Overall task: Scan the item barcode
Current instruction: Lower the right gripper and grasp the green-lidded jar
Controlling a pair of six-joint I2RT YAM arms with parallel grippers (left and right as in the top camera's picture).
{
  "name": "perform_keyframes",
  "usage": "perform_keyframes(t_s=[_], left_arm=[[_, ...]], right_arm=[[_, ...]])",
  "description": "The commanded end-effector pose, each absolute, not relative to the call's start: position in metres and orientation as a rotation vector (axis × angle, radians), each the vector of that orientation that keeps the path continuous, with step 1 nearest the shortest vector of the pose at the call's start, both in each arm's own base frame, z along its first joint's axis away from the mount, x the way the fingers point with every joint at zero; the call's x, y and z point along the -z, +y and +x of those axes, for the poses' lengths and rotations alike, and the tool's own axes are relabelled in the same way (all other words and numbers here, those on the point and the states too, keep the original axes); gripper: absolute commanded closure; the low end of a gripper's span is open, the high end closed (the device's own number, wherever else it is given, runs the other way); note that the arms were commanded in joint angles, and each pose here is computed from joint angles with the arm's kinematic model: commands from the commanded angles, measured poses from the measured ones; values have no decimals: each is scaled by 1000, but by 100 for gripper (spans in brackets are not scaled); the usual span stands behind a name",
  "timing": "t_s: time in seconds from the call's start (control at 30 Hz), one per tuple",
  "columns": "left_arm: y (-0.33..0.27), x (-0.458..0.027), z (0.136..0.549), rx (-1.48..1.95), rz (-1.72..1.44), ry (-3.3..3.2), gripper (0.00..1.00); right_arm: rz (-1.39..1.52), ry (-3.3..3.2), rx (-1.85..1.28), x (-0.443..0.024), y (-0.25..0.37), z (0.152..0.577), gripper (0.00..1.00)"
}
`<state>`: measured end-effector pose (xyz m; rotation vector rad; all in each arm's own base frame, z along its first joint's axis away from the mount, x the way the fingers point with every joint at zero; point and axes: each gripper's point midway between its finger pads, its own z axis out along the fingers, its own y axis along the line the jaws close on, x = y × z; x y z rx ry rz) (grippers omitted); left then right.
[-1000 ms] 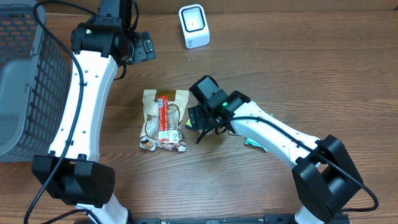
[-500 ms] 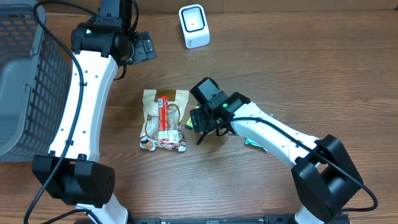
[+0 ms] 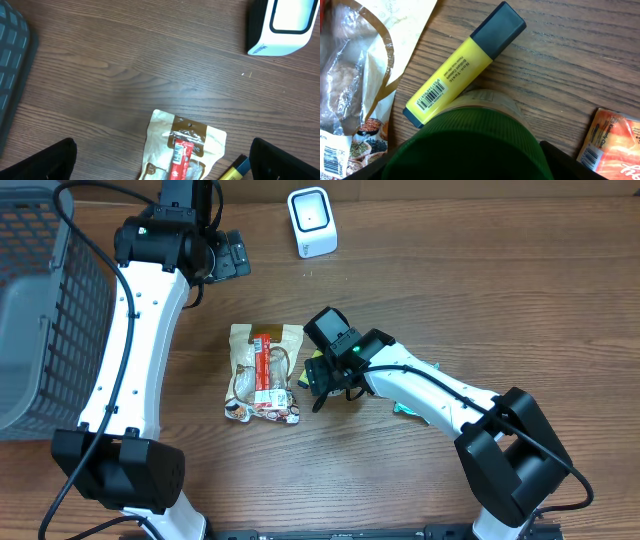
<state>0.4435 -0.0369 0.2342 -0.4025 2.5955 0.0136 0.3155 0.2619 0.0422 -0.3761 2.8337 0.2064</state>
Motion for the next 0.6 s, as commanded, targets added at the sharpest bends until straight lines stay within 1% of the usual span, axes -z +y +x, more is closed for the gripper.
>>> perform_keyframes(t_s=[0.0,0.33,0.4,0.47,0.57], left_arm=[[-37,-253,443,-8,-381,2552,0],[-37,-253,443,-8,-381,2551,0],[-37,-253,443,-8,-381,2552,0],[-37,-253,443,-8,-381,2551,0],[-37,-253,443,-8,-381,2551,0]], right_arm=[[-373,2833,-217,-41,264,315,24],[-375,2845,-208,-37,261,312,23],[-376,2849,-204,-36,260,311,24],[-377,2856,-199,-34,258,309,27],[-377,2857,-198,-33,258,308,27]])
